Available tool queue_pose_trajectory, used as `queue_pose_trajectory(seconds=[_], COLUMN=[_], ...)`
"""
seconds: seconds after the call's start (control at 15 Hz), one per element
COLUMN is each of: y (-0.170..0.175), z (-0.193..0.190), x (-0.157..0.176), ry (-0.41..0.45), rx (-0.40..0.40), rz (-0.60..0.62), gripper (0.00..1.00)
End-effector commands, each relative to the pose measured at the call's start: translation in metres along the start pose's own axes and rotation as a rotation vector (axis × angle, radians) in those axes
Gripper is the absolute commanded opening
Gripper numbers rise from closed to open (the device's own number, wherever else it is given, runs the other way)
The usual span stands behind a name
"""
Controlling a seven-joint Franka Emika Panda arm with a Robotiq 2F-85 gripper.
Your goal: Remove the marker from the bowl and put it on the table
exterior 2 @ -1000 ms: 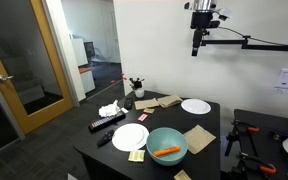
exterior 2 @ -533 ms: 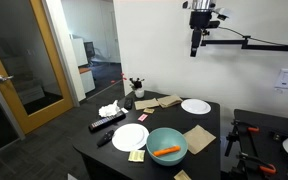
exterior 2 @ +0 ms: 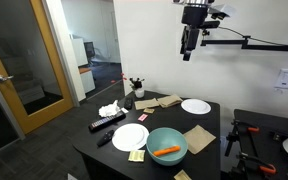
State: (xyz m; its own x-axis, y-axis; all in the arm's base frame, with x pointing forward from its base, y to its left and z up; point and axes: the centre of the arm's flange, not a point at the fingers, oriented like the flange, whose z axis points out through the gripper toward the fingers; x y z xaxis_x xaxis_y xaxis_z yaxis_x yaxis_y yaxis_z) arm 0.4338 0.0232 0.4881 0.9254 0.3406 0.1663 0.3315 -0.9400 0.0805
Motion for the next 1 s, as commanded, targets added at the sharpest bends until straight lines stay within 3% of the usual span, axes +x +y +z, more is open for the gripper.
queue_pose_trajectory(seconds=[0.0, 0.53, 0.93], y=[-0.032, -0.094, -0.124], z=[0.008, 0.058, 0.105], x=[0.000, -0.005, -0.003], ry=[0.063, 0.086, 0.104], rx=[0.065, 0.202, 0.160], rz=[-0.127, -0.334, -0.393], gripper=[1.00, 1.00, 1.00])
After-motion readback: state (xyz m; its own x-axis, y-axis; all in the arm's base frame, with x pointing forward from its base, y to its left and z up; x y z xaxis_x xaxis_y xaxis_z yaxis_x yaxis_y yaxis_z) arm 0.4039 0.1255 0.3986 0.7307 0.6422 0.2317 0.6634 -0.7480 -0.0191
